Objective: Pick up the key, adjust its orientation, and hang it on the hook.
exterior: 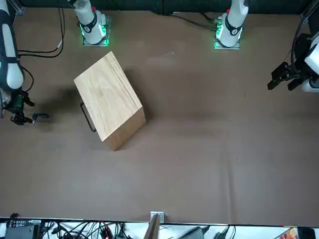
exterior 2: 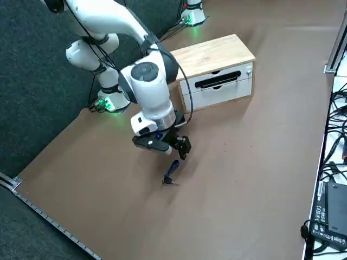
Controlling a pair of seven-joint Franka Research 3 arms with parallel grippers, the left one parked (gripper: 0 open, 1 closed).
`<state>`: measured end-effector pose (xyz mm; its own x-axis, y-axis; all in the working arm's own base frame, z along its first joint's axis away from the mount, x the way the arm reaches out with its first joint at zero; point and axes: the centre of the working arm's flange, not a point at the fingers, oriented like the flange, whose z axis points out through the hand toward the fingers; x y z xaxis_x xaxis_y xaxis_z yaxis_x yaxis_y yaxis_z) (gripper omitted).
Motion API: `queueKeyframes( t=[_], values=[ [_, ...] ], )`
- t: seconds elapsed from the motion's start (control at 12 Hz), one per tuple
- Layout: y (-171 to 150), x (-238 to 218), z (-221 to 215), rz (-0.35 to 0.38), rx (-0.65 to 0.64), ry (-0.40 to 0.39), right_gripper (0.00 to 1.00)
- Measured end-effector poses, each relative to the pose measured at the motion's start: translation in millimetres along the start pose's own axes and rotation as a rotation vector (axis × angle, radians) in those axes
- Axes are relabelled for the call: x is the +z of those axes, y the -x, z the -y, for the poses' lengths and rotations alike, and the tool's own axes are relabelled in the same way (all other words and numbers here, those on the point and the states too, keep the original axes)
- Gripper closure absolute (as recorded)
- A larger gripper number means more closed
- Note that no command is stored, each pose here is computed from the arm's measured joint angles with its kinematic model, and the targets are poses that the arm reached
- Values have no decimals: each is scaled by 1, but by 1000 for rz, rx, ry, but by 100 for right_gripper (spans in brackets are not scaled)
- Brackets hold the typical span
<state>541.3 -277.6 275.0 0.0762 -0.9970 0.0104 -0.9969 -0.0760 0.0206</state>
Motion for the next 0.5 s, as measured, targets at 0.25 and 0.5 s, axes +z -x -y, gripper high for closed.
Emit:
queueKeyframes(
  t=[0.25, 0.5],
  values=[
    [4, 28, -5, 7, -1, 15, 1],
    [4, 45, -5, 10, 0, 23, 1]
  ],
)
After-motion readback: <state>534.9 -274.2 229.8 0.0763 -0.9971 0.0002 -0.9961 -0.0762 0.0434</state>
